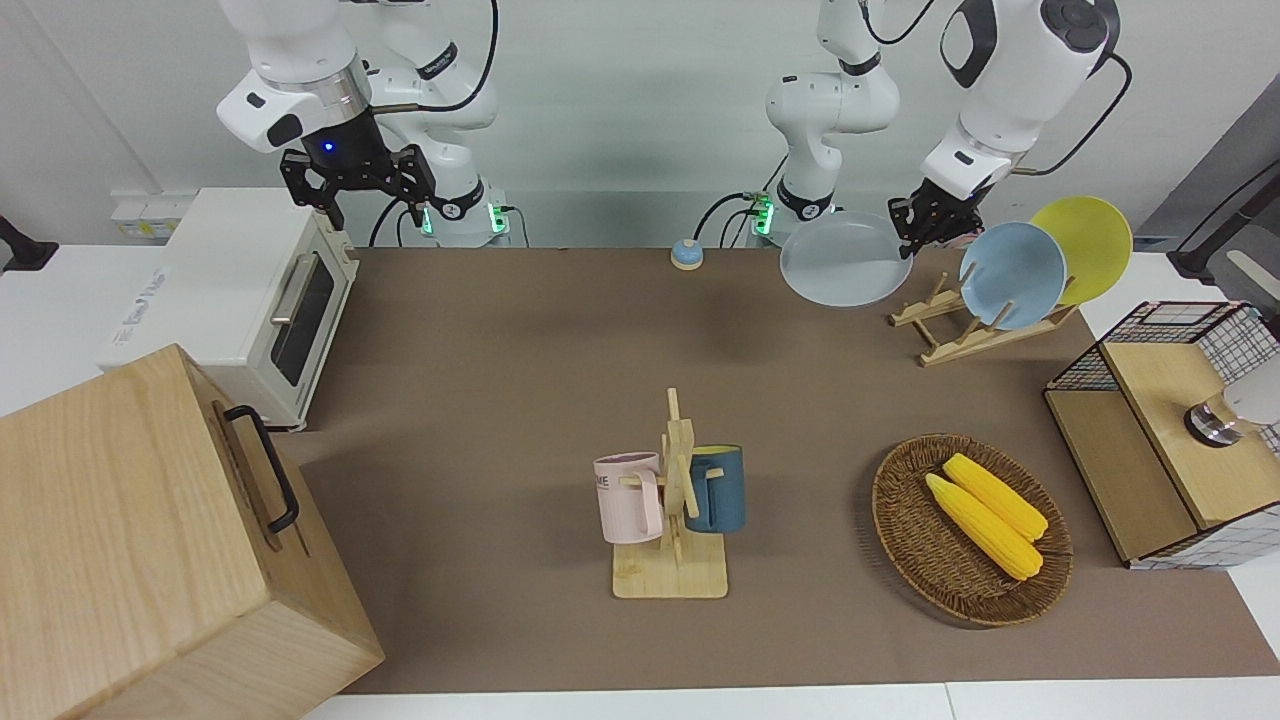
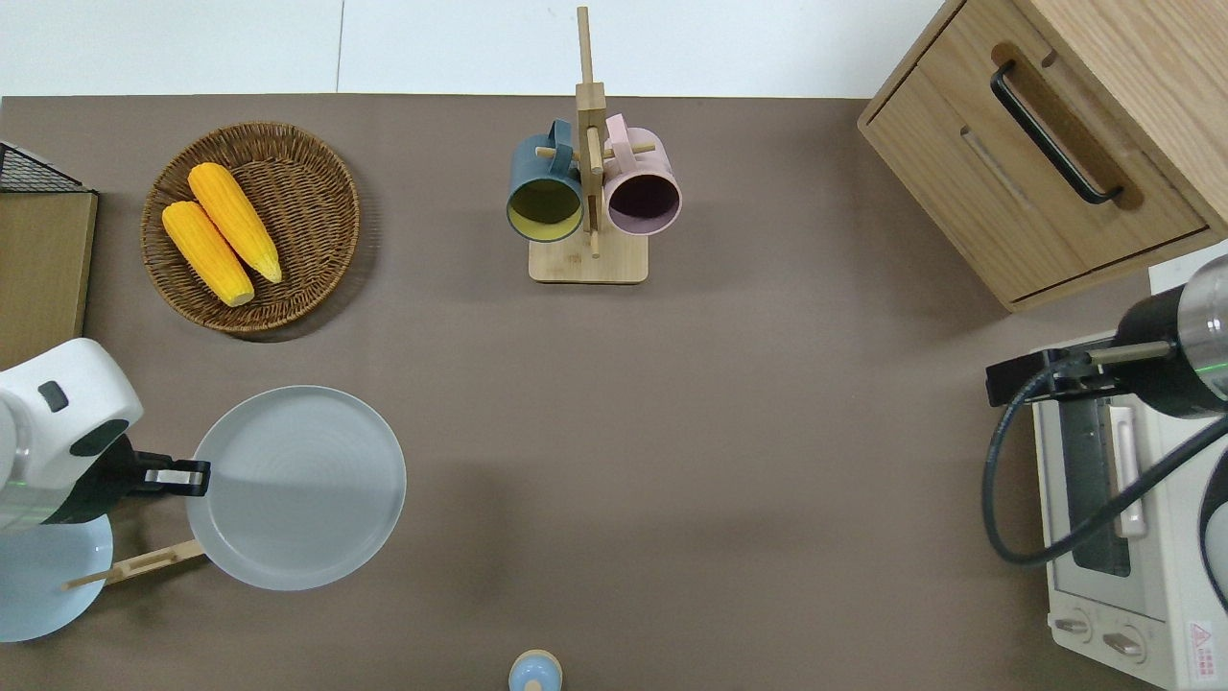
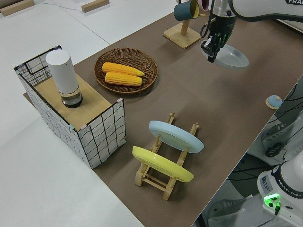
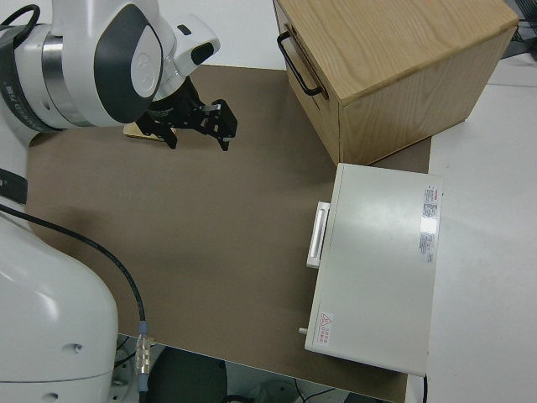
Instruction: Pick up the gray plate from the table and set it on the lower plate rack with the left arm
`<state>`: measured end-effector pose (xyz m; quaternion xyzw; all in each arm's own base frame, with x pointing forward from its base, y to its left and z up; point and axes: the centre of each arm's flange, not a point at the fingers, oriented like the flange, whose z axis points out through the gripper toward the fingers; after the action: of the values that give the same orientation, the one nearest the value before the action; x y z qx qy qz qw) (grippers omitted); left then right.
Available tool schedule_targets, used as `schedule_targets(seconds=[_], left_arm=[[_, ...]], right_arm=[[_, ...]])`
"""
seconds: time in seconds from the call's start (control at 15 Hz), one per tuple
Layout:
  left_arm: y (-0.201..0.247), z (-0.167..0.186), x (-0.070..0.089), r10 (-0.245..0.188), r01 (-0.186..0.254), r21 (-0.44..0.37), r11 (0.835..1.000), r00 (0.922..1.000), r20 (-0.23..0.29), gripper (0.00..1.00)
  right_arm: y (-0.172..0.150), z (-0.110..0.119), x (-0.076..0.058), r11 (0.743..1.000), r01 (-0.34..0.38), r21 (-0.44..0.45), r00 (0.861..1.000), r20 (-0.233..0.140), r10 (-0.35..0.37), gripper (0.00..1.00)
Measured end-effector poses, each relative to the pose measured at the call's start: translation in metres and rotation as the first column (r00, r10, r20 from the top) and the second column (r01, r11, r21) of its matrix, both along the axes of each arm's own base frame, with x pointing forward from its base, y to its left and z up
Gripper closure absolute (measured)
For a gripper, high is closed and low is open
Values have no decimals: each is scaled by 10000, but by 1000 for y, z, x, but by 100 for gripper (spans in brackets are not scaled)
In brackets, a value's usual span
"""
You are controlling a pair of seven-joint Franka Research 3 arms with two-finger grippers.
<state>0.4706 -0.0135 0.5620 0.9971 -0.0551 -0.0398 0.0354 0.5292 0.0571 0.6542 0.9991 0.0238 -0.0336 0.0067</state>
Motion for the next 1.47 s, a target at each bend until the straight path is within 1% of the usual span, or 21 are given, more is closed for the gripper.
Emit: schedule_targets(seconds=[0.13,0.33,0.4,0.47,0.6,0.67,0.73,0.8,0.87,1.0,1.13,1.27,1.47], left_arm=[[0,13,1,-9,9,-4,10000,9999,137,97],[1,21,1,-28,25,108,9999,9998,194,97],[5,22,1,20,-30,475,9989,9998,203,97],[10,23,1,107,-128,1056,9943,9997,206,97],[16,23,0,128,-149,1943,9808,9998,123,97],[21,23,-2,100,-101,2566,9665,9999,15,97],[25,23,-3,120,-98,2989,9542,9999,-57,97],[29,23,-4,147,-87,3433,9392,9998,-150,97],[35,23,-4,184,-75,3922,9198,9995,-241,97],[47,23,-8,331,-22,4764,8793,9978,-566,97],[57,22,-12,565,72,5508,8346,9935,-987,97],[65,10,-15,1042,82,6177,7864,9838,-1458,97],[64,-28,-13,1704,235,7161,6976,9653,-1977,97]], right_arm=[[0,0,0,10000,0,0,10000,0,0,1],[0,0,0,10000,0,0,10000,0,0,1],[0,0,0,10000,0,0,10000,0,0,1],[0,0,0,10000,0,0,10000,0,0,1],[0,0,0,10000,0,0,10000,0,0,1],[0,0,0,10000,0,0,10000,0,0,1],[0,0,0,10000,0,0,10000,0,0,1],[0,0,0,10000,0,0,10000,0,0,1],[0,0,0,10000,0,0,10000,0,0,1],[0,0,0,10000,0,0,10000,0,0,1],[0,0,0,10000,0,0,10000,0,0,1],[0,0,0,10000,0,0,10000,0,0,1],[0,0,0,10000,0,0,10000,0,0,1]])
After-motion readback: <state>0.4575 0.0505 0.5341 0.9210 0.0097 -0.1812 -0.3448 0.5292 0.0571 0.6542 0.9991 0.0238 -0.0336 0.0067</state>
